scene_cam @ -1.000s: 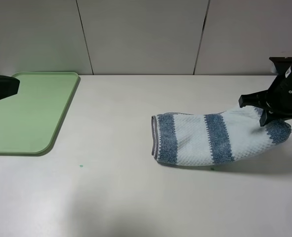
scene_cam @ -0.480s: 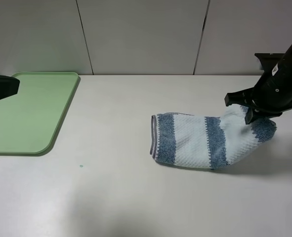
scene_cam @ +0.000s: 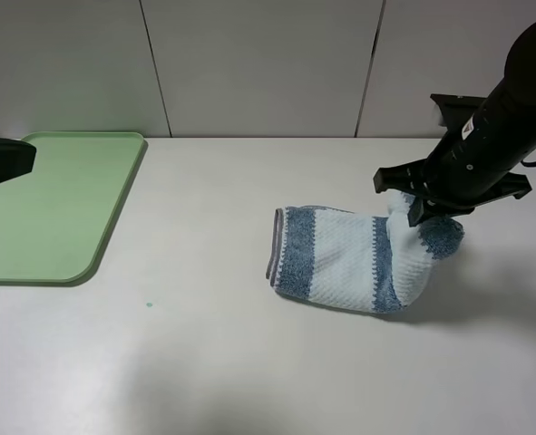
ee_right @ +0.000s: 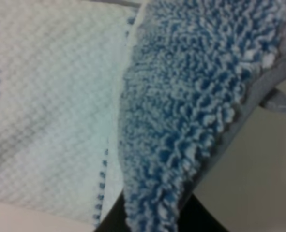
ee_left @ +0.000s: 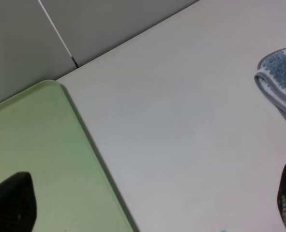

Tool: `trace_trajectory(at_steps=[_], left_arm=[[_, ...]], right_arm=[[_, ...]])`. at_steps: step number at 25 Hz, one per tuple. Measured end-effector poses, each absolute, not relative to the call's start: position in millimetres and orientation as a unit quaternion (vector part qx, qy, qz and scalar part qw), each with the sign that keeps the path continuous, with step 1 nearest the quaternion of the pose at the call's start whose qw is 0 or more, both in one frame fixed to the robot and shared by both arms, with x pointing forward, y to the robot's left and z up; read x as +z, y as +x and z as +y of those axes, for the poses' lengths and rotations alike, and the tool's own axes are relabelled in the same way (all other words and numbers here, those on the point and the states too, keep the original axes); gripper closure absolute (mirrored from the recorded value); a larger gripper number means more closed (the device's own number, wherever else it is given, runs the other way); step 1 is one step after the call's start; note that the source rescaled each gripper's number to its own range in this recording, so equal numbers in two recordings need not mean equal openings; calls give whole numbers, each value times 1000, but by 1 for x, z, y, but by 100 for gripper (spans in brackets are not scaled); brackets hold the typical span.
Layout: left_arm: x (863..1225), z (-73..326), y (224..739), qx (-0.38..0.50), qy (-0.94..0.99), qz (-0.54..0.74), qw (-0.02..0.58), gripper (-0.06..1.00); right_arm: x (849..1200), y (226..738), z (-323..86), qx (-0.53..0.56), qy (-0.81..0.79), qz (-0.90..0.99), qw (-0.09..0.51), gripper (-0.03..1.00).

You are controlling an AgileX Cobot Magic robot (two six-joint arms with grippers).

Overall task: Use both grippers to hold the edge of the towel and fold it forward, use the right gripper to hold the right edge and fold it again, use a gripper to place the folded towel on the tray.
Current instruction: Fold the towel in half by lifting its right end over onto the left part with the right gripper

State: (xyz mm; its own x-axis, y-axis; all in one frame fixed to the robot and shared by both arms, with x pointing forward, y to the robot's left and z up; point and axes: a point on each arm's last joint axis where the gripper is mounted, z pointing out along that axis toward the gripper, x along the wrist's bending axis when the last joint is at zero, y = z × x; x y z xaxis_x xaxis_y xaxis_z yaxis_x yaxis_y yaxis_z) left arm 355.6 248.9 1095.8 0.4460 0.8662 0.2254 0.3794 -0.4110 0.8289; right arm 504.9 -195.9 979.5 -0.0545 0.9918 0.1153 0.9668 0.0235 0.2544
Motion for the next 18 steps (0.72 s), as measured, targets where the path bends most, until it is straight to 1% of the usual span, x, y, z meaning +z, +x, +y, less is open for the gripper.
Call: trace_trajectory(at_steps=[7, 18], left_arm=[[1096, 249, 356, 337, 770, 405, 362, -6], [1096, 249, 356, 337, 770, 405, 362, -6]], right_arm=[[981, 501, -178, 161, 680, 715, 33, 92], [984, 497, -151, 215, 665, 715, 31, 92]])
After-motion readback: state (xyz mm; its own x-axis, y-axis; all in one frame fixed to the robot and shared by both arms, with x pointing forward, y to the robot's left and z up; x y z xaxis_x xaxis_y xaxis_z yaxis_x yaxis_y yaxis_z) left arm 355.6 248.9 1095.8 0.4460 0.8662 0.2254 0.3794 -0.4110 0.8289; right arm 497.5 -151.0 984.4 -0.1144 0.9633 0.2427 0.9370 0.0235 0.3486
